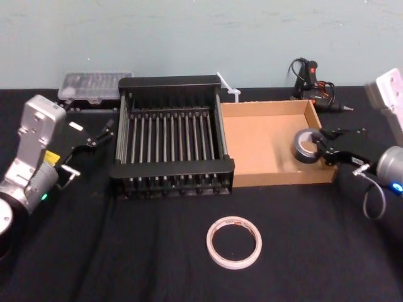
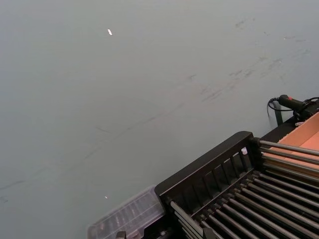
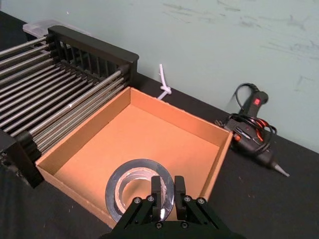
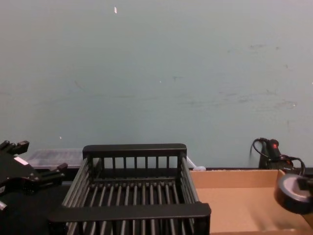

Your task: Pick up the white tape and place it into the black box , Pick up the silver tape and place it into the brown box.

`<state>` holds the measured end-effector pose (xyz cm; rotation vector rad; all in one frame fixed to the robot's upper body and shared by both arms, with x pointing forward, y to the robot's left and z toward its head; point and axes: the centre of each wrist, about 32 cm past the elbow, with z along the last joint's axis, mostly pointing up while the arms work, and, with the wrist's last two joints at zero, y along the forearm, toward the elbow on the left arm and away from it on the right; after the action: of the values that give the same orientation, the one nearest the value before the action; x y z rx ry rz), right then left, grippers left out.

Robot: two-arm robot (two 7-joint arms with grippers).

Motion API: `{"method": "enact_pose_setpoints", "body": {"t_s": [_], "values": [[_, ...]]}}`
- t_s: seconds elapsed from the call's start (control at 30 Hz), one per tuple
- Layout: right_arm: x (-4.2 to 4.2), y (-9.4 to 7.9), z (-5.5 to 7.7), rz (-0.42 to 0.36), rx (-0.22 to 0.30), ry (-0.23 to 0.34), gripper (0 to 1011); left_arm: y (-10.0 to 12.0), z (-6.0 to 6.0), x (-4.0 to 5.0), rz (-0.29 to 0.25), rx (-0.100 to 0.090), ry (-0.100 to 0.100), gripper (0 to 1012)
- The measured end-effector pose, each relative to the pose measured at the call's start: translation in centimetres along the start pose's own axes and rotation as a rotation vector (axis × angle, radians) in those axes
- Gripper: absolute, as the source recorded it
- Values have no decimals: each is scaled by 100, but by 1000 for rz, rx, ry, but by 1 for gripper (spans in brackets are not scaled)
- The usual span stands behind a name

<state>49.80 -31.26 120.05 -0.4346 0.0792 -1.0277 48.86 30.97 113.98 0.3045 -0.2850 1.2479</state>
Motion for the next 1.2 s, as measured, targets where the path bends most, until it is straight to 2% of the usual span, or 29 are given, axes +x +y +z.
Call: {"method": "enact_pose_setpoints", "body": {"t_s": [0.2,0.23,0.4,0.67,0.73,0.87,0.93,1.03,1.2], "values": [[-17,168,38,12,0,-6,158,0,0,0,0,0,0,1001],[-29,290,82,14,1,-13,158,0,0,0,0,0,0,1001],[-26,283,81,14,1,-12,179,0,0,0,0,0,0,1001],[-27,277,80,14,2,-11,393,0,0,0,0,0,0,1001],[-26,276,80,14,2,-11,482,0,0,0,0,0,0,1001],[-25,275,80,14,2,-11,582,0,0,0,0,0,0,1001],[-24,273,80,13,2,-11,683,0,0,0,0,0,0,1001],[-24,272,79,13,1,-10,737,0,0,0,0,0,0,1001],[-24,271,79,14,1,-10,903,0,0,0,0,0,0,1001]]}}
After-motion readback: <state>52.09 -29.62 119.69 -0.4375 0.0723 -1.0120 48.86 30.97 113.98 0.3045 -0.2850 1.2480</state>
